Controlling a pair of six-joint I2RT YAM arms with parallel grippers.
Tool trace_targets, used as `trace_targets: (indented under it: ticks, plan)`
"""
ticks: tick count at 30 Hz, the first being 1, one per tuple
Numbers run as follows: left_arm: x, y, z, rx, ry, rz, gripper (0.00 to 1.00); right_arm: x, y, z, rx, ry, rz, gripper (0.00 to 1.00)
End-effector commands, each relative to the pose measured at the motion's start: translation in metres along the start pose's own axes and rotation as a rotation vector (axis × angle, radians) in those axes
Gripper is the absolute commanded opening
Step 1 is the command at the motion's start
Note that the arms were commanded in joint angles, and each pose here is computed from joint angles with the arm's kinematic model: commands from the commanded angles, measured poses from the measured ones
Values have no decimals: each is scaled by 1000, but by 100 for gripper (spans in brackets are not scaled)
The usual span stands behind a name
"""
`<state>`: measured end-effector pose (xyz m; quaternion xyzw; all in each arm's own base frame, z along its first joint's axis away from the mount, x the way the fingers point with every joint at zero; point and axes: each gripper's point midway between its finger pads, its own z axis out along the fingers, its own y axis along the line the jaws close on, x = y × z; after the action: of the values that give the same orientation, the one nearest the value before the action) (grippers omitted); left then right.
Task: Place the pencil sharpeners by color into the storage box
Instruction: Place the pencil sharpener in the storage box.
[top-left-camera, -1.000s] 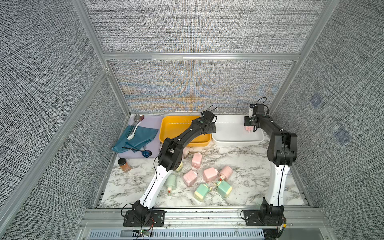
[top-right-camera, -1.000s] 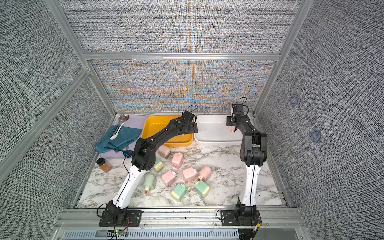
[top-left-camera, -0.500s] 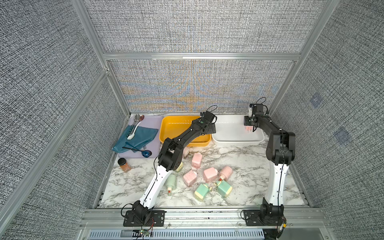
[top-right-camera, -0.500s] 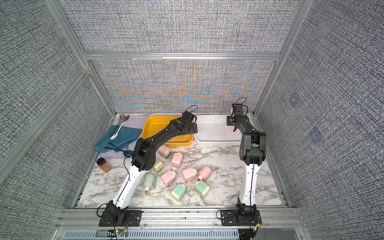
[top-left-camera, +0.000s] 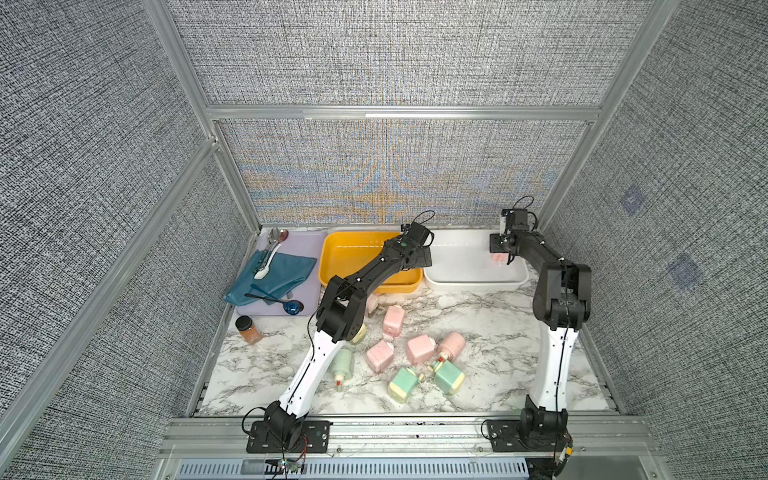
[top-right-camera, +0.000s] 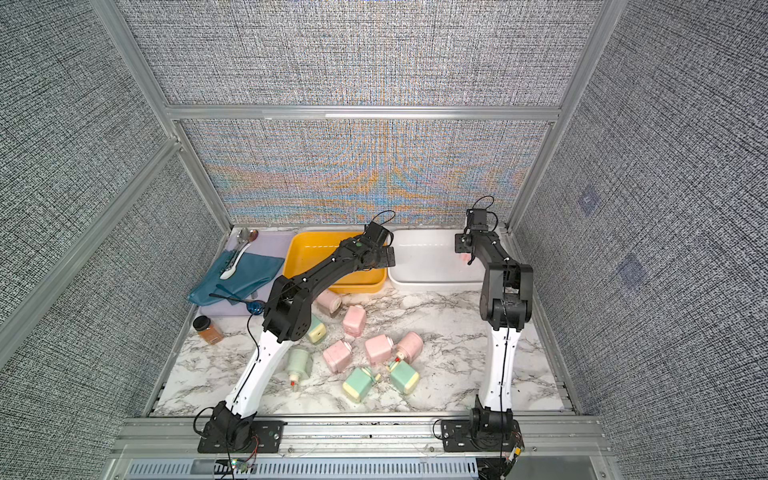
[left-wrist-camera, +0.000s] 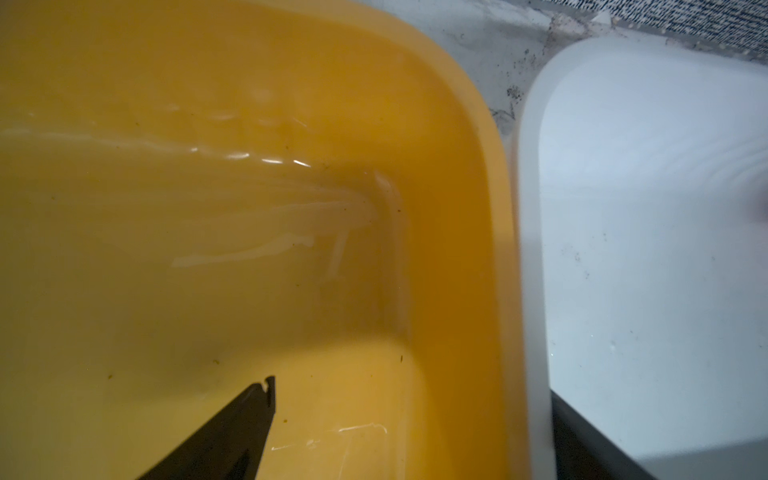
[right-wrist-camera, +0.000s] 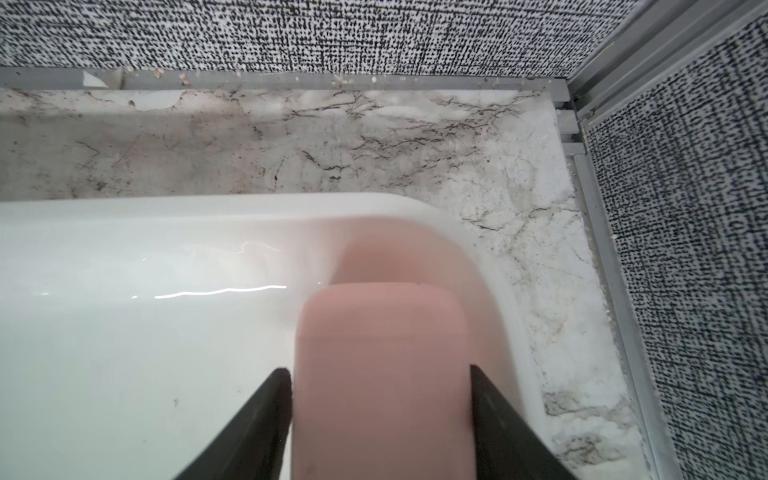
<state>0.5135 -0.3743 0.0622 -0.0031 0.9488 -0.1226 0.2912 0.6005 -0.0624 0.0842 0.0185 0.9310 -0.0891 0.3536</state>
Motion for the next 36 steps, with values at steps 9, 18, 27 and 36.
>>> trace_targets:
  ticks: [9, 18, 27, 36]
  plan:
    - [0, 4, 0, -23, -1, 21, 99, -7, -5, -9, 38, -12, -18, 66]
    - [-6, -2, -5, 3, -8, 37, 99, -13, -5, -18, 44, -26, -34, 67]
    - [-8, -19, -18, 82, 13, 59, 99, -29, -1, -39, 53, -92, -49, 97]
    - [-14, -24, -48, 119, 13, 88, 99, -27, 2, -74, 77, -186, 60, 99]
